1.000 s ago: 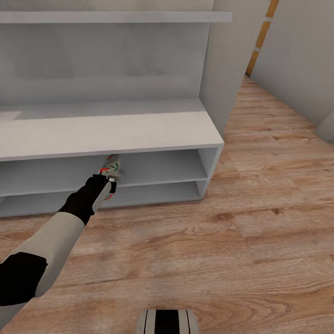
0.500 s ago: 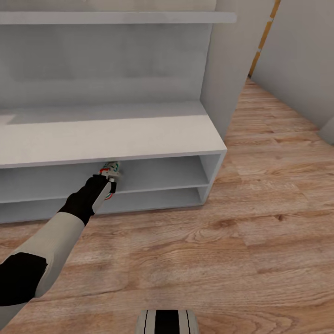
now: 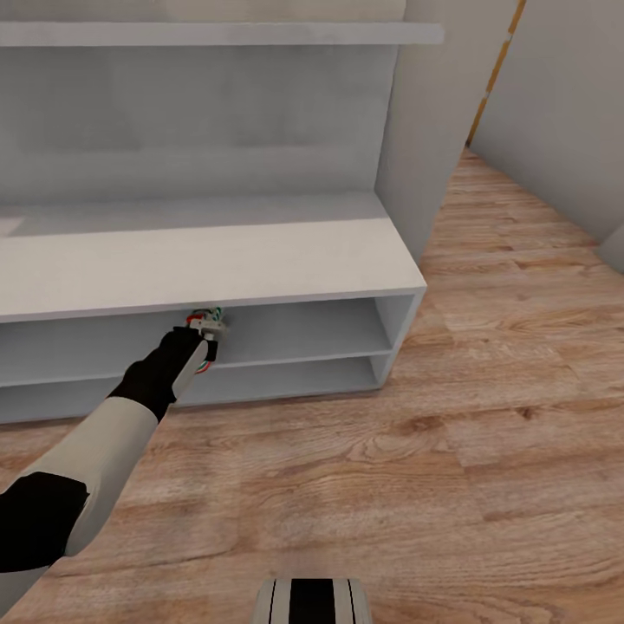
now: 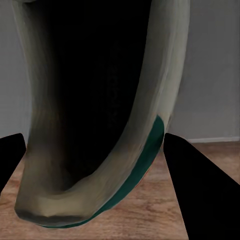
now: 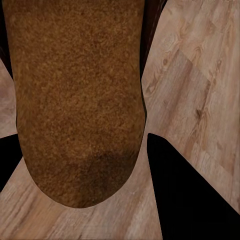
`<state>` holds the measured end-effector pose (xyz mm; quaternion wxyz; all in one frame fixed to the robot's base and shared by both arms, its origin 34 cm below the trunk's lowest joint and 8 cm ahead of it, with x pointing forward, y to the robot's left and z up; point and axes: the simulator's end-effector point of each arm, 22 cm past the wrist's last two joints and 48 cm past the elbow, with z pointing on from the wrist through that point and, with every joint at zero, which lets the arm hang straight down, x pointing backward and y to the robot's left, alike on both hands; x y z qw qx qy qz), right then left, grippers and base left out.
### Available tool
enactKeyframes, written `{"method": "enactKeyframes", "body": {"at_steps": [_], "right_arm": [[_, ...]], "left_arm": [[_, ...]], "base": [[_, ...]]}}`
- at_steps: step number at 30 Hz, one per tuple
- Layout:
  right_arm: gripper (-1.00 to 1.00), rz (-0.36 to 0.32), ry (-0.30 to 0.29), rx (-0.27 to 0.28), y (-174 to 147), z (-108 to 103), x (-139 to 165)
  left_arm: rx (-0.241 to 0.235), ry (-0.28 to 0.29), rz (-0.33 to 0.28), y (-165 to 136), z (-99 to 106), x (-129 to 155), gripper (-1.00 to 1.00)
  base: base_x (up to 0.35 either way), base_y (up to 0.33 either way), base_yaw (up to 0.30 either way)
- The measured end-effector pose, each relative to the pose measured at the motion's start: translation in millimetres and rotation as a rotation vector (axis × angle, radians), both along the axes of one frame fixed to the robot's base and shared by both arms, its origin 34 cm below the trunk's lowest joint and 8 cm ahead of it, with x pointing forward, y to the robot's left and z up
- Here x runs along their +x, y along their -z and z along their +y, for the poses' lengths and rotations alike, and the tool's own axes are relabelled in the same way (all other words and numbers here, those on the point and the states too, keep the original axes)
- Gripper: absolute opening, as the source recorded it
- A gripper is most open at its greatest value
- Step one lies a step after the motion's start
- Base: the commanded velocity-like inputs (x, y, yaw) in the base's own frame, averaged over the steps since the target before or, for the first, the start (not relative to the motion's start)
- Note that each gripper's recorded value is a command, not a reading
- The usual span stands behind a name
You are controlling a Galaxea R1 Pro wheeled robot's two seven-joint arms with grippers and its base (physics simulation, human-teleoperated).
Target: Pick up the two gym shoes and the two sandals from the corridor floor and place them onto the hallstand (shoe rack) in the corridor, making sure they are on the rack and not on the floor. Arrange them so the two gym shoes are next to each other and the two sandals are next to each other.
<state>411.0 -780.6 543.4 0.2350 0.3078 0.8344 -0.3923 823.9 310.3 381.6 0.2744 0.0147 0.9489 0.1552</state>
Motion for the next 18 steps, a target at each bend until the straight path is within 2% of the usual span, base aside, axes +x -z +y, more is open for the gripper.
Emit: {"method": "enactKeyframes", "body": {"at_steps": [11,18], "right_arm": [[-1.0,0.0,0.0,0.0,0.0,0.0,-0.1],[-1.0,-0.001,0.0,0.001,0.1,0.1,0.0]], "left_arm": [[0.001,0.0,0.01,5.9,0.1,-5.4,-1.0],[0.008,0.0,0.013,5.7,1.8,-6.0,-1.0]], "base": [[0.011,0.0,0.0],[0.154,0.0,0.0]]}}
